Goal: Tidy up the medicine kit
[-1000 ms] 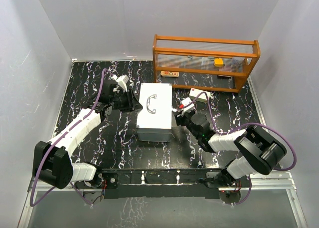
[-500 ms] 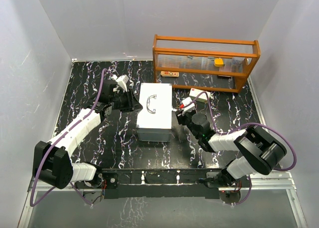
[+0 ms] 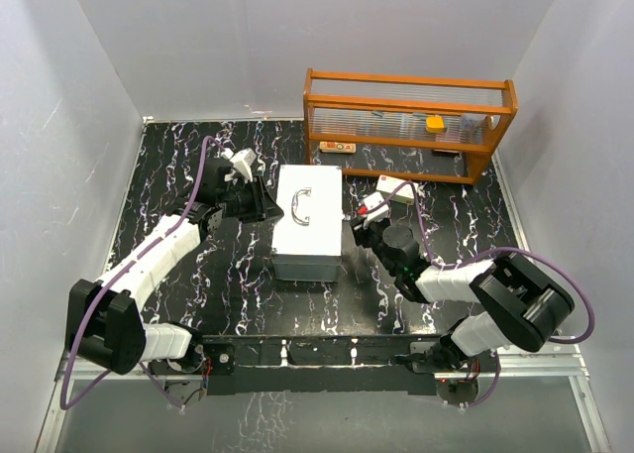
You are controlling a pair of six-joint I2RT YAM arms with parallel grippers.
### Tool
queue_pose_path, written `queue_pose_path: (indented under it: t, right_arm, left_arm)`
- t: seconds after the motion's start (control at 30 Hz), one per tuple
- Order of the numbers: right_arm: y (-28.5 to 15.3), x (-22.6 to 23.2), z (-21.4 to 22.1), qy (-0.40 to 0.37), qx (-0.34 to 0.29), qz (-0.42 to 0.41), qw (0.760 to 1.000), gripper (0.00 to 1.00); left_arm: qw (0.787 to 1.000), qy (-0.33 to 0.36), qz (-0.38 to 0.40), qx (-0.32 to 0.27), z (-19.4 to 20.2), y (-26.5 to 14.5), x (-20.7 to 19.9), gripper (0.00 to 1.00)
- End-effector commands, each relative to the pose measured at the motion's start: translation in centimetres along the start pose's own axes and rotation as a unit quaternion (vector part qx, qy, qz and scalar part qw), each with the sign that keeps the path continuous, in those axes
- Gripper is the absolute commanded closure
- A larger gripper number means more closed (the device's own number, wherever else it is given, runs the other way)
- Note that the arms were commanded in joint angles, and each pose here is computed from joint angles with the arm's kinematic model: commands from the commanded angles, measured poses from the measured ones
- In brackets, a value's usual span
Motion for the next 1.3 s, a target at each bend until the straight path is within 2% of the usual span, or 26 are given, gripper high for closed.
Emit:
queue_pose_path:
  t: [0.0,0.43,0.67,0.77,1.27]
  right_arm:
    - [0.3,-0.8,-3.0,0.014,-0.059,0.031,0.998,0.59]
    - [0.5,0.4,-3.9,0.033,-0.08,-0.029,0.996,0.59]
    - [0.7,-0.6,-4.0,0.038,-0.062,0.029,0.997,0.58]
    - [0.7,-0.9,-4.0,0.029,-0.06,0.04,0.997,0.59]
    - [0.6,0.8,-4.4,0.057,-0.082,-0.044,0.994,0.59]
  left_arm:
    - [0.995,-0.02,-0.053,0.077,3.1,0.7,2.1,0.72]
    - [0.995,-0.021,-0.051,0.079,3.2,0.6,2.1,0.73]
    - [0.995,-0.02,-0.052,0.081,3.3,0.6,2.2,0.73]
    - [0.995,-0.021,-0.043,0.085,3.4,0.6,2.1,0.77]
    - [0.995,-0.025,-0.039,0.086,3.4,0.7,2.0,0.78]
Point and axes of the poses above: each gripper's point midway between its finger pads, its own y axis out along the fingers, its own x axis along the line the jaws close on, z = x × y, the point moved 8 cm from there along -y, back along the fingers, and after that the axes turned 2 degrees about y, right-handed, at the moved point
